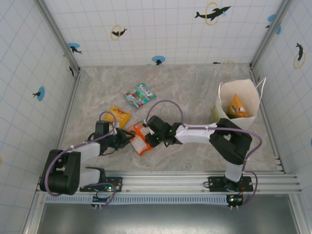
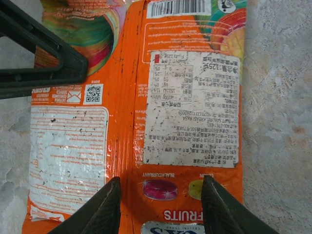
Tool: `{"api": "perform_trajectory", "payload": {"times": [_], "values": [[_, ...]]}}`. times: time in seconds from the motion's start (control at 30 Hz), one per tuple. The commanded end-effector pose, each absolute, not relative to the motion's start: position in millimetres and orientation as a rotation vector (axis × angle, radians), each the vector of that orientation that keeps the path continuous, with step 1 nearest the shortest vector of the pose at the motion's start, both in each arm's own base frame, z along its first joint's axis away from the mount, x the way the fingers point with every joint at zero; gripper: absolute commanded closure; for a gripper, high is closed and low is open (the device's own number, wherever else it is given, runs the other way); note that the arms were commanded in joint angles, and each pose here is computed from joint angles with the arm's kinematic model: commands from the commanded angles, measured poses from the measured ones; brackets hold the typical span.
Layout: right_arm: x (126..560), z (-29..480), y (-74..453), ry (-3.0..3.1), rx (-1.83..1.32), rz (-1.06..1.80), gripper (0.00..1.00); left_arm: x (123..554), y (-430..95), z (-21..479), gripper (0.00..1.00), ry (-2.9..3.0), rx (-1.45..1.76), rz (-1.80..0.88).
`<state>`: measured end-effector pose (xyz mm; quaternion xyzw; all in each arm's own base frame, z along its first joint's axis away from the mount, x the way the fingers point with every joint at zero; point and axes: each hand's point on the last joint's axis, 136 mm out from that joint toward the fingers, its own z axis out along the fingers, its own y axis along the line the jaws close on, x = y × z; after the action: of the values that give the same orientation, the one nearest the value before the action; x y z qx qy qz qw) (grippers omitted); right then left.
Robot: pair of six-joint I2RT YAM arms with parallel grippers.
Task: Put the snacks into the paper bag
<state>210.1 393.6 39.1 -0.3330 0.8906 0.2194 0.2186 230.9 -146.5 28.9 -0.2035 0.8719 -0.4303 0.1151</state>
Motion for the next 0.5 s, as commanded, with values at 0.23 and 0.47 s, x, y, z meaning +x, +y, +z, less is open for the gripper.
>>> {"api": "perform_trajectory", "payload": {"times": [0.23, 0.47], "values": [[212.0, 47.6, 394.9, 2.419, -0.900, 0.621, 0.52, 254.5, -154.8, 57.8, 0.81, 2.504, -0.431, -1.251], [223.6, 106.4, 387.9, 2.232, -0.829, 0.657, 0.50, 268.4, -152.7, 80.1, 0.92, 2.506, -0.270, -1.150]]}}
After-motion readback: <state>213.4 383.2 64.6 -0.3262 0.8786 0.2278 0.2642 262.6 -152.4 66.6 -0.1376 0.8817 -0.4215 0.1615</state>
